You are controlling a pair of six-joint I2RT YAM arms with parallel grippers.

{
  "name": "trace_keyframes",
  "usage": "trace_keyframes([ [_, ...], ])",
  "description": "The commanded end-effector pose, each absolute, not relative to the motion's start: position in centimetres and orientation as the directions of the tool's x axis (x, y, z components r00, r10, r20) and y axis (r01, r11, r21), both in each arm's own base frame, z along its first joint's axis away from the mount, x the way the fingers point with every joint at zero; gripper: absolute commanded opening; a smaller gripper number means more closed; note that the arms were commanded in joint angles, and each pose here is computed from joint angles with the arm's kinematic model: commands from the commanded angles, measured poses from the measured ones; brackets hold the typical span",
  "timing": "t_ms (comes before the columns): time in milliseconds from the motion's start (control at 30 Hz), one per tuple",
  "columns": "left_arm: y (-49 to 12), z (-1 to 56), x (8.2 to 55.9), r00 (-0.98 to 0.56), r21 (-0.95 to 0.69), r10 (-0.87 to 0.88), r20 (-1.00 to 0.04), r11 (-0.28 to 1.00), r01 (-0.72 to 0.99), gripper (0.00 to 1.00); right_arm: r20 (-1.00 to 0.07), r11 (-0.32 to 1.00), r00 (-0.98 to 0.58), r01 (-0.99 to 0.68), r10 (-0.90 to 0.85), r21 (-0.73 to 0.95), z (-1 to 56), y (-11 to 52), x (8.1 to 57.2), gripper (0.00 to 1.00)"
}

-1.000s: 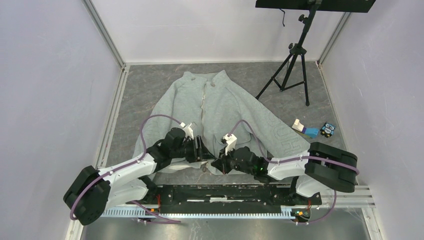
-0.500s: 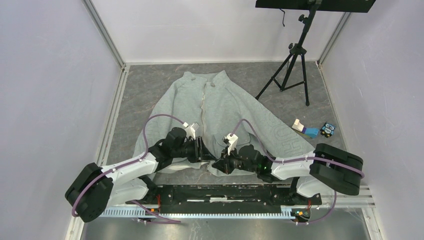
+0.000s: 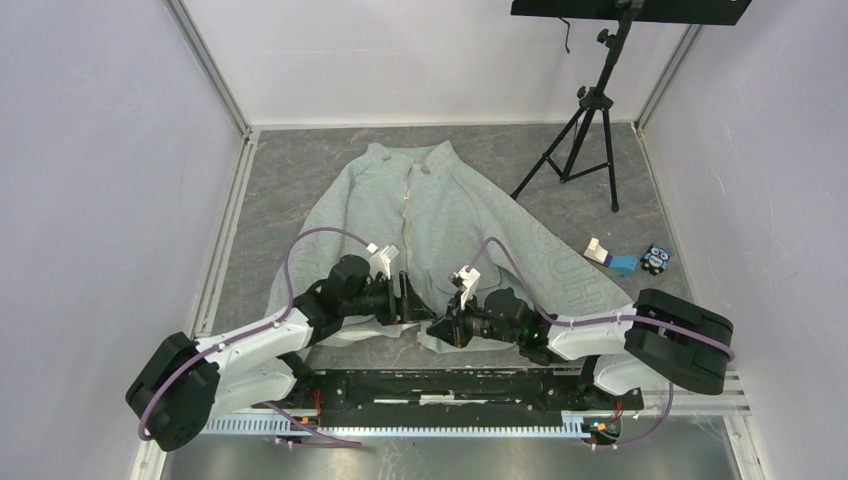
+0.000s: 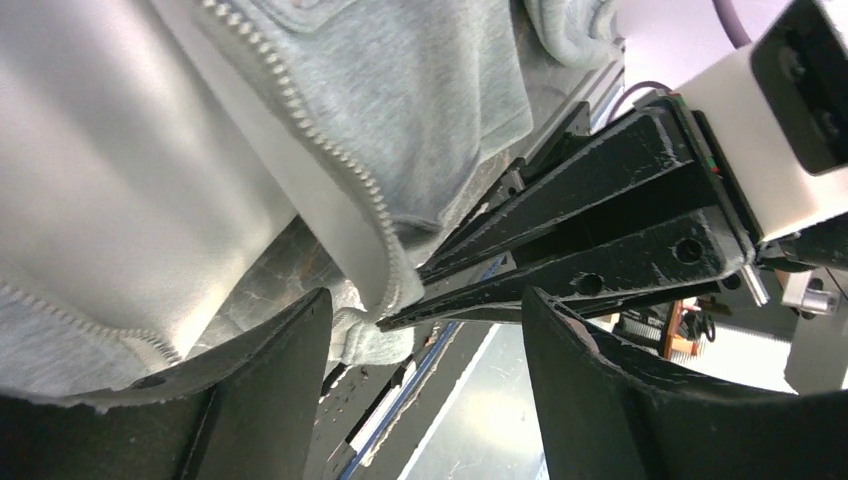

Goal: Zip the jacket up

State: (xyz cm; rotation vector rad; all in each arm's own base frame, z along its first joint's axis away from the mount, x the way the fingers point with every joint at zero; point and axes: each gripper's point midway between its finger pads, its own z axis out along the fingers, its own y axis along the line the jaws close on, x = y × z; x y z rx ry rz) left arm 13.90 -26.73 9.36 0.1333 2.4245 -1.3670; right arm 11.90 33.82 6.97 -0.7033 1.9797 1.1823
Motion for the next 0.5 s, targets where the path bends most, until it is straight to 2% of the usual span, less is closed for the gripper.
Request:
trace_keyframes([
  [0,-28.06,11.36,13.40,-0.927,-0.850,-0.060,-0.371,0.424,0.312,0.75,-0.821,0.374,-0.570,-0.770,-0.040,0.516,9.04,34.14,11.81,0.17],
  [133,-28.22,11.54,12.91,-0.934,-0.868,-0.059,-0.351,0.394,0.302,0.73,-0.818,0.384,-0.574,-0.763,-0.034,0.519,8.90,33.85,12.16,0.18],
  [267,-28.06,11.42,12.67,-0.938,-0.874,-0.066,-0.342,0.389,0.291,0.62,-0.820,0.394,-0.571,-0.760,-0.024,0.518,8.90,33.52,12.37,0.18],
  [467,-27.68,10.93,12.46,-0.942,-0.877,-0.084,-0.324,0.399,0.266,0.54,-0.821,0.411,-0.570,-0.755,-0.027,0.511,8.74,33.18,12.70,0.20],
])
